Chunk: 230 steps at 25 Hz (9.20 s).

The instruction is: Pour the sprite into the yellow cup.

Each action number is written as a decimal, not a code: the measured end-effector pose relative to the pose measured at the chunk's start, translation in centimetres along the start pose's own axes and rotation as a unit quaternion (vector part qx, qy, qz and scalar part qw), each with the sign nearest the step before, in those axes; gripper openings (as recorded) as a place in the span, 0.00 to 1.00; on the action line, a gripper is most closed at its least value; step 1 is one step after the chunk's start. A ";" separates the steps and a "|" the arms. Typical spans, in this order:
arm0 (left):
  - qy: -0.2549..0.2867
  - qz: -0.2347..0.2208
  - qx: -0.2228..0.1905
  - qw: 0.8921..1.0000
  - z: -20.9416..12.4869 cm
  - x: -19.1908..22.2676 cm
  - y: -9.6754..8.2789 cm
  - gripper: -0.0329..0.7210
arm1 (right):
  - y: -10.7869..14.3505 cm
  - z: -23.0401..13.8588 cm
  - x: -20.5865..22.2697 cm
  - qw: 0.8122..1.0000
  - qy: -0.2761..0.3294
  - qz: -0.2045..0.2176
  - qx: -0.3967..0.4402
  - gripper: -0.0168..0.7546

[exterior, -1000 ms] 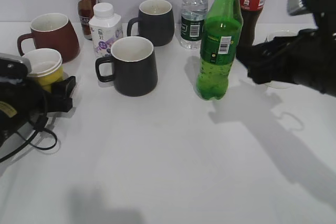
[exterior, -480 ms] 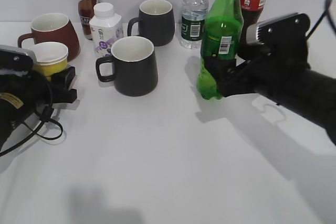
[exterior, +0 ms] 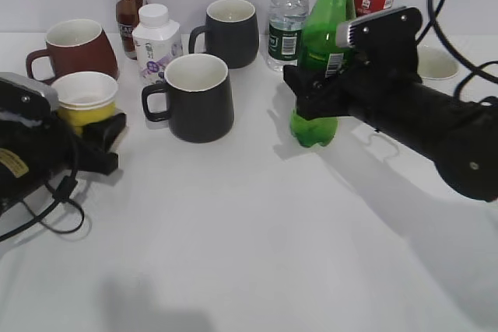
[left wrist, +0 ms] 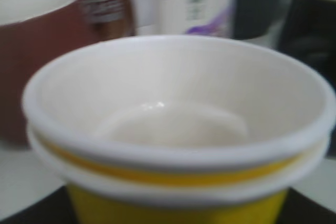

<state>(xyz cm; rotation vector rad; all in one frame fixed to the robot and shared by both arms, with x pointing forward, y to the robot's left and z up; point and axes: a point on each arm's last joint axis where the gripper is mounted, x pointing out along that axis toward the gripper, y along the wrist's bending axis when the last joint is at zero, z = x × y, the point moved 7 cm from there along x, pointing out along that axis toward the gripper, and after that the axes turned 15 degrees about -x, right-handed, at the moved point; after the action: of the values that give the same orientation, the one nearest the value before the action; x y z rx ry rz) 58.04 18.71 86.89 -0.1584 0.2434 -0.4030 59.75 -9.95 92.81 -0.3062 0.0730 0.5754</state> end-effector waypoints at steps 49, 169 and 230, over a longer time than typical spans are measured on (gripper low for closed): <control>0.066 -0.367 0.070 0.925 -1.6 -3.3 -17.3 0.60 | 2.0 3.3 0.1 0.772 -0.083 0.039 -0.629 0.60; -0.035 0.057 -0.002 0.998 0.2 3.3 1.6 0.64 | -0.6 1.8 3.0 0.999 -0.030 -0.004 -0.024 0.60; 0.359 0.189 -0.101 0.908 6.8 -25.1 -2.5 0.82 | -2.0 -1.4 -16.5 0.882 0.470 0.002 0.042 0.53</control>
<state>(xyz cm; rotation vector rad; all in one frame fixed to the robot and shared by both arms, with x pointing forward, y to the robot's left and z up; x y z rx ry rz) 36.50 27.31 99.02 -0.1555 1.0311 -0.0295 47.04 -20.59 94.47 -0.4794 1.0394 0.3794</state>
